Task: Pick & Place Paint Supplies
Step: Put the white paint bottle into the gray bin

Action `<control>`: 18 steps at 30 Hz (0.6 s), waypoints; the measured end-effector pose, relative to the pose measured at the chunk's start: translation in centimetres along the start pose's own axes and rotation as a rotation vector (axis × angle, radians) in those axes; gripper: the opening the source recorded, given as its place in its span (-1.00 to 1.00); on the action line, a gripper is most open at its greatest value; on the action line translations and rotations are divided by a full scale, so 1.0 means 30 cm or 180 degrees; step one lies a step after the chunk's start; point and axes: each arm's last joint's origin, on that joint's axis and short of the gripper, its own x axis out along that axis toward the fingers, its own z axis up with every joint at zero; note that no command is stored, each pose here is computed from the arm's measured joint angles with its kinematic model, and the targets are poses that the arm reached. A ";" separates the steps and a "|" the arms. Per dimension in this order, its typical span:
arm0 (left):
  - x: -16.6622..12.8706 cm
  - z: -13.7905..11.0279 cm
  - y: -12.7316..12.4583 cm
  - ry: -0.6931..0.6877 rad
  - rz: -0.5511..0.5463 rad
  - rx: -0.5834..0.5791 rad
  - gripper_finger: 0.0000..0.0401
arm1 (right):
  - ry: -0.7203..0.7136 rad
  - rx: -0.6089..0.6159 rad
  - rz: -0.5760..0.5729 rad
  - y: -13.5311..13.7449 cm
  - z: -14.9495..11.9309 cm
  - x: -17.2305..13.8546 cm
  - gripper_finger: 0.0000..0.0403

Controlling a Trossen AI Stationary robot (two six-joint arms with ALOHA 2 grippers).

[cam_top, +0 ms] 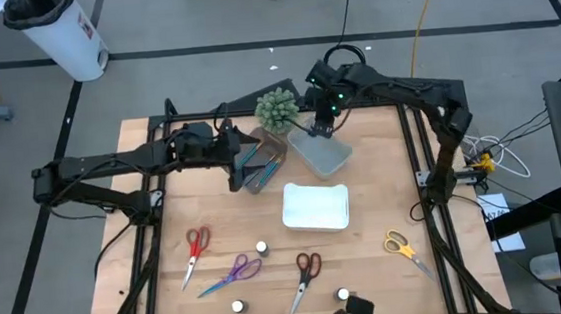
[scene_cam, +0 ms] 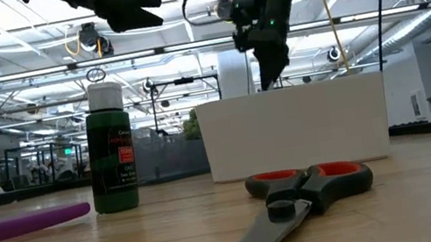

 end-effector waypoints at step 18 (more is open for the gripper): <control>-0.001 -0.004 0.011 0.0027 0.0033 -0.0091 0.83 | 0.0385 -0.0221 -0.0164 -0.042 0.013 0.207 -0.46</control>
